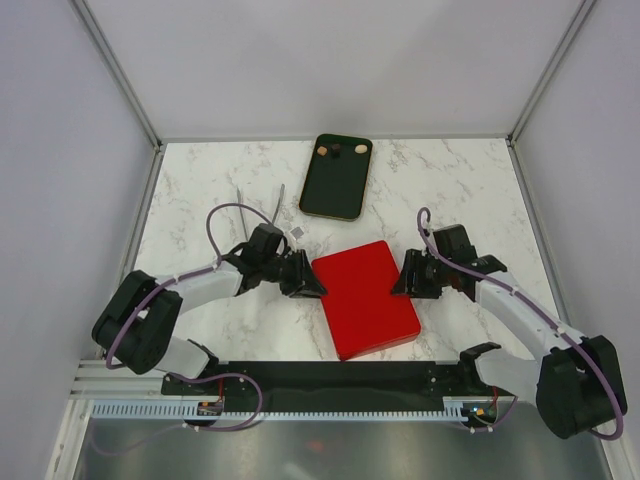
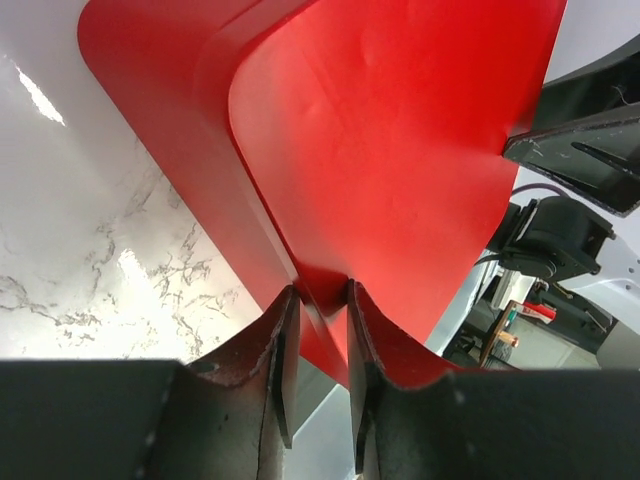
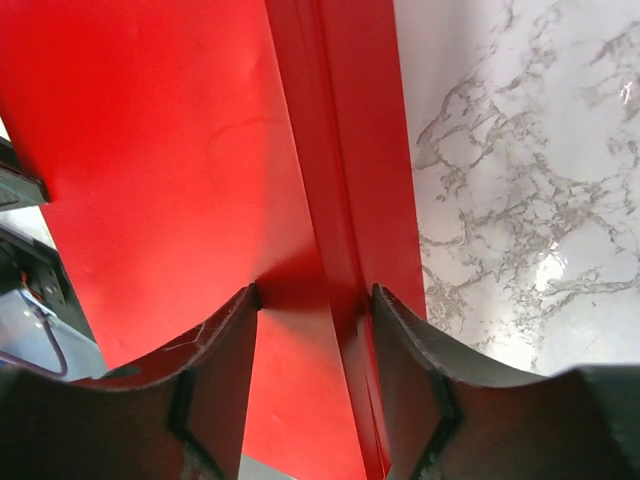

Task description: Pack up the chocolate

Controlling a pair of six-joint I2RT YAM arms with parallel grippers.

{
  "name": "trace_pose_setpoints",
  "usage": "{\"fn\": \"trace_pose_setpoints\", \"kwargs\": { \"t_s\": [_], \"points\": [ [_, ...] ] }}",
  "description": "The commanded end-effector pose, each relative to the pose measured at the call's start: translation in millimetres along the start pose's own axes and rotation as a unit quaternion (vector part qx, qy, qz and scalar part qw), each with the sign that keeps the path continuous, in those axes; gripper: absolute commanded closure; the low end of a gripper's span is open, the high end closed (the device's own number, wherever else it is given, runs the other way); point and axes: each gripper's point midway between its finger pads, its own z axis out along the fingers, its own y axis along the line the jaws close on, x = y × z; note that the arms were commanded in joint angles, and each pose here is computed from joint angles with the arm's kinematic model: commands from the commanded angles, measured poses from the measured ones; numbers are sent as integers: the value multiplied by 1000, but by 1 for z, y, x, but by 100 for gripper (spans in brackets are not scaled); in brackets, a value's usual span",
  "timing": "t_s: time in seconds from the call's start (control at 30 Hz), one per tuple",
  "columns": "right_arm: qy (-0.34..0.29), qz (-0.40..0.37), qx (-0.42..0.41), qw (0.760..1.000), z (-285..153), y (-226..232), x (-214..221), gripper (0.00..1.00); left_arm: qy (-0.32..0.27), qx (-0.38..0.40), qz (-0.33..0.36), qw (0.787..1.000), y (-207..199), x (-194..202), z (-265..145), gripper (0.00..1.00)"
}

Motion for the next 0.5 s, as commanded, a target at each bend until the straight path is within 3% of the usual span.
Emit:
{"fn": "trace_pose_setpoints", "kwargs": {
  "t_s": [0.0, 0.13, 0.23, 0.47],
  "points": [
    [-8, 35, -40, 999, 10, 8, 9, 48, 17, -26, -3, 999, 14, 13, 13, 70],
    [-35, 57, -68, 996, 15, 15, 1, 65, 13, -34, 5, 999, 14, 1, 19, 68],
    [-52, 63, -76, 994, 19, 18, -7, 68, 20, -38, 8, 999, 13, -7, 25, 67],
    [-43, 69, -72, 994, 26, 15, -8, 63, 10, -61, 22, 998, 13, -22, 14, 68]
  ]
}}
